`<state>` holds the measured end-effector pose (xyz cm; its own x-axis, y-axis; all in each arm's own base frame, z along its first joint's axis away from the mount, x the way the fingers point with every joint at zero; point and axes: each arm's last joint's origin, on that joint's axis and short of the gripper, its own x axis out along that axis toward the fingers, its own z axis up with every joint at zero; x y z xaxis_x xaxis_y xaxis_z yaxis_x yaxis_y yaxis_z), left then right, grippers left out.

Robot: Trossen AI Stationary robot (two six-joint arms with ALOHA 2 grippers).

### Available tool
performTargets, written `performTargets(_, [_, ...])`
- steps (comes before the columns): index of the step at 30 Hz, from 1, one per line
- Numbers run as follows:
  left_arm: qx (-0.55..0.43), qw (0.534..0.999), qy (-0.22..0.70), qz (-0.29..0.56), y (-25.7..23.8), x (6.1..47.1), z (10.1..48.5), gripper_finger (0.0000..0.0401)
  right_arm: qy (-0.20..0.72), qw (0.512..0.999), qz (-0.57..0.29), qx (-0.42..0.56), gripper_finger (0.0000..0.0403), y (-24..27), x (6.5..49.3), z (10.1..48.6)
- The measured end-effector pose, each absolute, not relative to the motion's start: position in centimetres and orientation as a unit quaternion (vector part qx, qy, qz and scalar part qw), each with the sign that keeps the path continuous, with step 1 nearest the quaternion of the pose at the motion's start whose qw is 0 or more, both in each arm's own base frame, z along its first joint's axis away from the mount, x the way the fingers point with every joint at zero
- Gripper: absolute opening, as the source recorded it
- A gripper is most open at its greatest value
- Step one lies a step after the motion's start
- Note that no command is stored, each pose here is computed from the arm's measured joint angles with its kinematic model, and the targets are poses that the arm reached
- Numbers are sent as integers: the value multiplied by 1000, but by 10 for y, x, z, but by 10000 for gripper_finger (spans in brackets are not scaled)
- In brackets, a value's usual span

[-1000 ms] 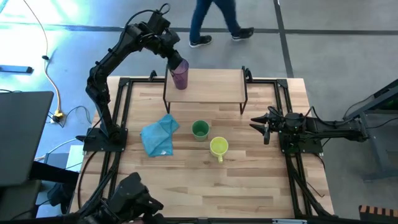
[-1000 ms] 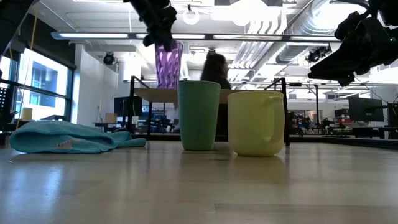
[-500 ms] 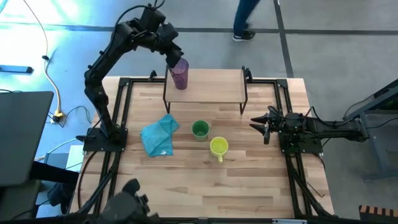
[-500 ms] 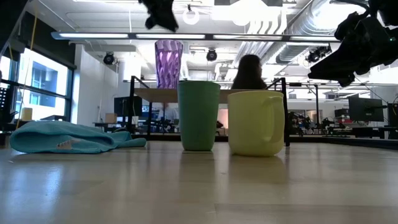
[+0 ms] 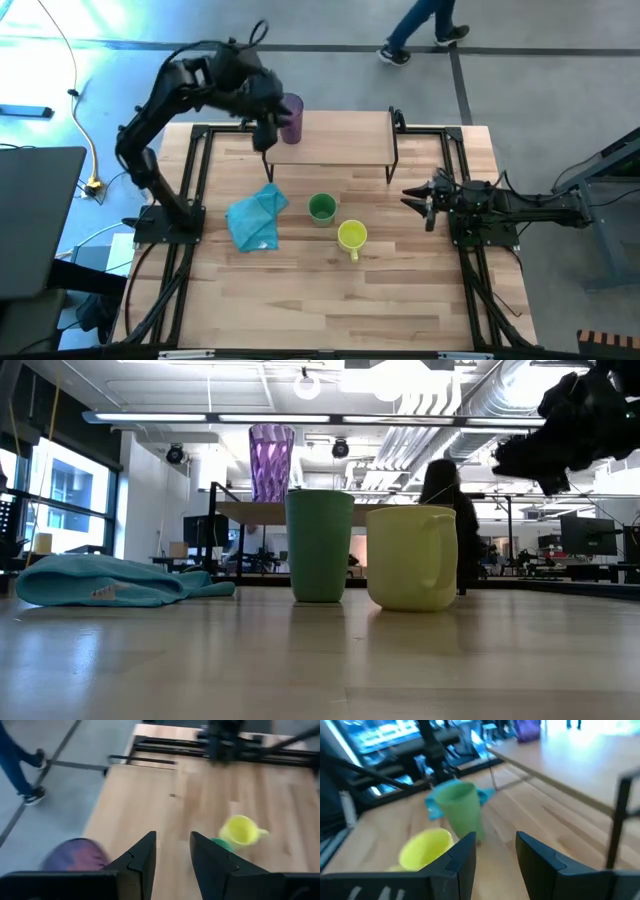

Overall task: Stack small to large cups/mugs on shelf
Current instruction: Put the green cup on the shelf

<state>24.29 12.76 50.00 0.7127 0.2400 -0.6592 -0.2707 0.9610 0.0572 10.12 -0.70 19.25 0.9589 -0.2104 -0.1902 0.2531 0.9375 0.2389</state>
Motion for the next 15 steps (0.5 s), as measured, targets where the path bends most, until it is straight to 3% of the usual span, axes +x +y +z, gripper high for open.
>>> performTargets(7, [-29,915,395,71,78,249,496,108,1,995,-11,99,128,-2,104,211])
performTargets(15, [-19,901,432,37,33,254,491,108,-36,997,46,47,128,2,107,219])
